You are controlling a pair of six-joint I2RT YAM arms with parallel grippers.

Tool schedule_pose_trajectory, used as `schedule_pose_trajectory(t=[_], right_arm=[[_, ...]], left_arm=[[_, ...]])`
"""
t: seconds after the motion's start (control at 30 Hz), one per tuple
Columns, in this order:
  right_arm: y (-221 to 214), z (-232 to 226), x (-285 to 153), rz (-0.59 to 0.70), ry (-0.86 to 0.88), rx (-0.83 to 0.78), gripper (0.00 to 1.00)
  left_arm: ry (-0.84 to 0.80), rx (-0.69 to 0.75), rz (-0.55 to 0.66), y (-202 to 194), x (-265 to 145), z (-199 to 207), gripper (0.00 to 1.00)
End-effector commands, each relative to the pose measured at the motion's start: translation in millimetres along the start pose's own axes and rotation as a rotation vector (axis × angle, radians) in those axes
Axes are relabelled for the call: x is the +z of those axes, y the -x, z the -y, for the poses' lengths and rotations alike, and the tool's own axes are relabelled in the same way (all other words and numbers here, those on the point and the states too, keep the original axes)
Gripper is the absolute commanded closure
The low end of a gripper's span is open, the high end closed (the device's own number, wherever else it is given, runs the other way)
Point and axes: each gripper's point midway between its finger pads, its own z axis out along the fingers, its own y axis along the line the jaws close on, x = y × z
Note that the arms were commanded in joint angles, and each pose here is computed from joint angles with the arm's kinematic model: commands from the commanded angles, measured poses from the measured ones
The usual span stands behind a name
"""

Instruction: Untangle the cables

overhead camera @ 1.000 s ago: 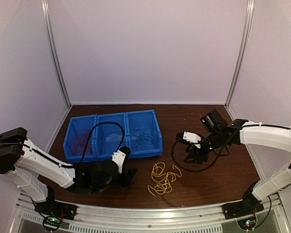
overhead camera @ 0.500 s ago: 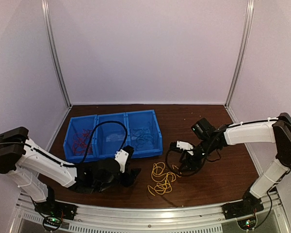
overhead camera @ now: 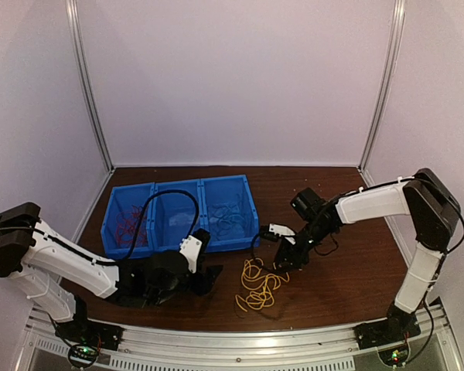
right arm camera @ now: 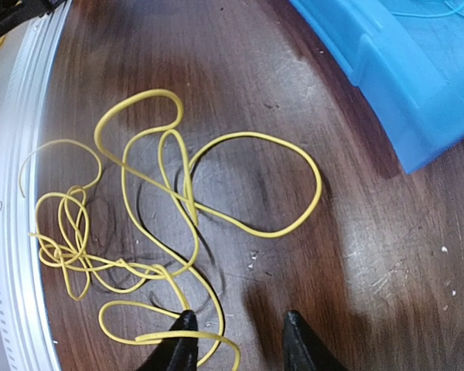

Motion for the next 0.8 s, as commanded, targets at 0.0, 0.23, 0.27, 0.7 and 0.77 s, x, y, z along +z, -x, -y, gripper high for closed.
schedule_pose_trajectory(t=[0.0, 0.23, 0.27, 0.7, 0.77], right_arm=[[8.0, -6.0, -0.8, 0.015, 0.058, 0.023, 0.74], [28.2, -19.2, -26.0, 0.057, 0.057, -0.023, 0.99], [32.5, -23.5, -32.0, 0.067, 0.058, -0.037, 1.0], [135.2, -85.3, -149.4, 0.353, -0.021, -0.249, 1.0], [142.3, -90.3, -159.1, 0.378, -0.029, -0.264, 1.0]], left_arm=[[-0.005, -0.007, 0.025, 5.9, -4.0, 0.0, 0.41], [-0.075, 0.062, 0.074, 20.9, -6.3, 14.5, 0.41], [-0.112, 0.096, 0.087, 26.2, -6.3, 23.1, 0.42], [-0.377, 0.261, 0.477, 127.0, -13.3, 114.6, 0.23], [-0.424, 0.284, 0.513, 131.2, -7.3, 130.8, 0.27]])
